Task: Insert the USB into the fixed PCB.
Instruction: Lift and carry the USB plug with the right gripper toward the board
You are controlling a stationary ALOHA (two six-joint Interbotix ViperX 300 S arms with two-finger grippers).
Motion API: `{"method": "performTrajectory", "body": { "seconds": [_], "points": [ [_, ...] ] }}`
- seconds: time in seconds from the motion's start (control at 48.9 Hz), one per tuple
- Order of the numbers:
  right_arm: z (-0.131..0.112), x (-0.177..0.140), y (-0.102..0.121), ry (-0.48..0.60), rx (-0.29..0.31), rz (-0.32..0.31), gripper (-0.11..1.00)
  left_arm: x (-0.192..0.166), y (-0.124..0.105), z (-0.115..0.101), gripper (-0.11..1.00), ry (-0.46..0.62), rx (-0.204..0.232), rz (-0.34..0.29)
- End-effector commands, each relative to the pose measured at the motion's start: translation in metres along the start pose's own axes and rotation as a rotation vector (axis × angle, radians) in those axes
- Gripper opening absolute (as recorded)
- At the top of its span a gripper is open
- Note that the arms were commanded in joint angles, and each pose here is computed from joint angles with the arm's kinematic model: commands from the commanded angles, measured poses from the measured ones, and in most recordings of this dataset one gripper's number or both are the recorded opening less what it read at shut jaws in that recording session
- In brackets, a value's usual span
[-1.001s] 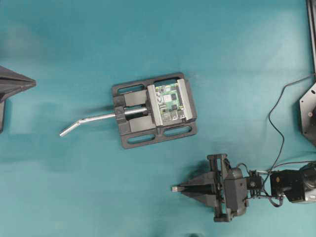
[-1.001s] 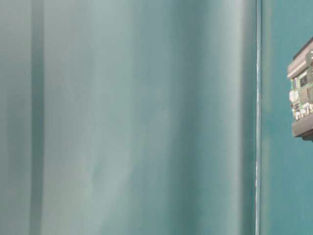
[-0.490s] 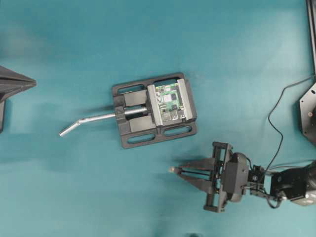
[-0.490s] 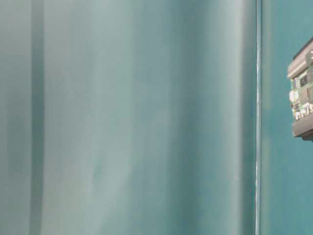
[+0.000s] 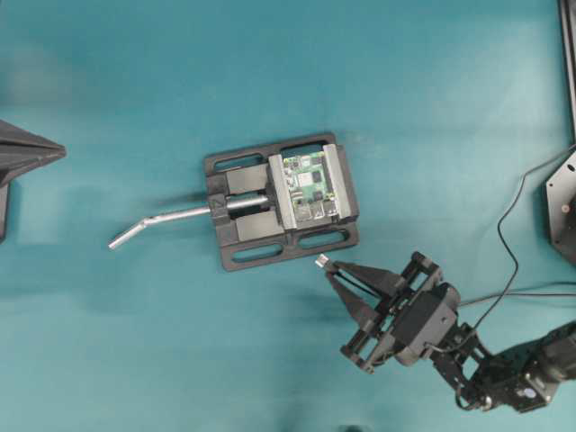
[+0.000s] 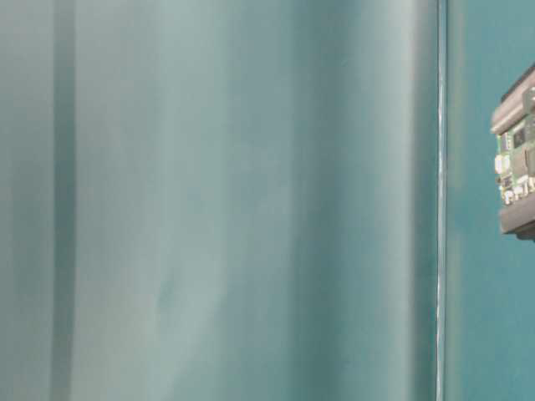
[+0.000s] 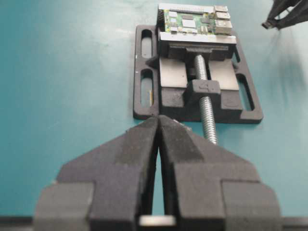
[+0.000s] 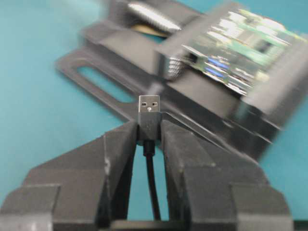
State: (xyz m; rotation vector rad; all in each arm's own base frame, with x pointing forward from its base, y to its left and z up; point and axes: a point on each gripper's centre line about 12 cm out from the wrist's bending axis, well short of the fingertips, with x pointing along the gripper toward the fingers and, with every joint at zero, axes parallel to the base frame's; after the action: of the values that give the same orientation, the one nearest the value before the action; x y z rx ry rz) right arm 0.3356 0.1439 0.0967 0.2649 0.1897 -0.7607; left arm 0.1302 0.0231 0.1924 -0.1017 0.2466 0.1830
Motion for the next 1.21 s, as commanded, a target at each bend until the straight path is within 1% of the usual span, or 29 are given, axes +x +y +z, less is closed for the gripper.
{"method": "performTrajectory", "body": {
  "seconds": [0.0, 0.123, 0.245, 0.368, 0.47, 0.593, 0.654, 0.715, 0.797, 0.96, 1.185],
  "points": [
    [0.006, -0.004, 0.007, -0.002, 0.06, -0.047, 0.21, 0.0, 0.0, 0.005, 0.0, -0.011, -0.004, 0.003],
    [0.003, -0.006, 0.014, 0.001, 0.1, -0.101, 0.21, 0.0, 0.0, 0.005, 0.0, -0.011, -0.004, 0.003],
    [0.003, -0.007, 0.015, -0.029, 0.129, -0.184, 0.21, 0.0, 0.0, 0.005, 0.0, -0.011, -0.004, 0.003],
    [0.004, -0.007, 0.018, -0.06, 0.151, -0.225, 0.21, 0.0, 0.0, 0.005, 0.0, -0.011, -0.004, 0.003],
    [0.0, -0.007, 0.019, -0.073, 0.167, -0.265, 0.21, 0.0, 0.0, 0.005, 0.0, -0.011, -0.003, 0.001],
    [-0.004, -0.007, 0.021, -0.09, 0.209, -0.327, 0.21, 0.0, 0.0, 0.005, 0.0, -0.011, -0.004, 0.003],
    [-0.004, -0.009, 0.022, -0.093, 0.247, -0.365, 0.21, 0.0, 0.0, 0.005, 0.0, -0.009, -0.004, 0.003],
    [-0.003, -0.01, 0.024, -0.102, 0.271, -0.396, 0.21, 0.0, 0.0, 0.005, 0.0, -0.009, -0.004, 0.003],
    [-0.001, -0.011, 0.026, -0.124, 0.28, -0.415, 0.21, 0.0, 0.0, 0.005, 0.0, -0.009, -0.003, 0.002],
    [0.003, -0.011, 0.029, -0.139, 0.291, -0.422, 0.21, 0.0, 0.0, 0.005, 0.0, -0.011, -0.004, 0.003],
    [-0.003, -0.003, 0.036, -0.15, 0.3, -0.439, 0.21, 0.0, 0.0, 0.005, 0.0, -0.011, -0.004, 0.003]
  ]
}}
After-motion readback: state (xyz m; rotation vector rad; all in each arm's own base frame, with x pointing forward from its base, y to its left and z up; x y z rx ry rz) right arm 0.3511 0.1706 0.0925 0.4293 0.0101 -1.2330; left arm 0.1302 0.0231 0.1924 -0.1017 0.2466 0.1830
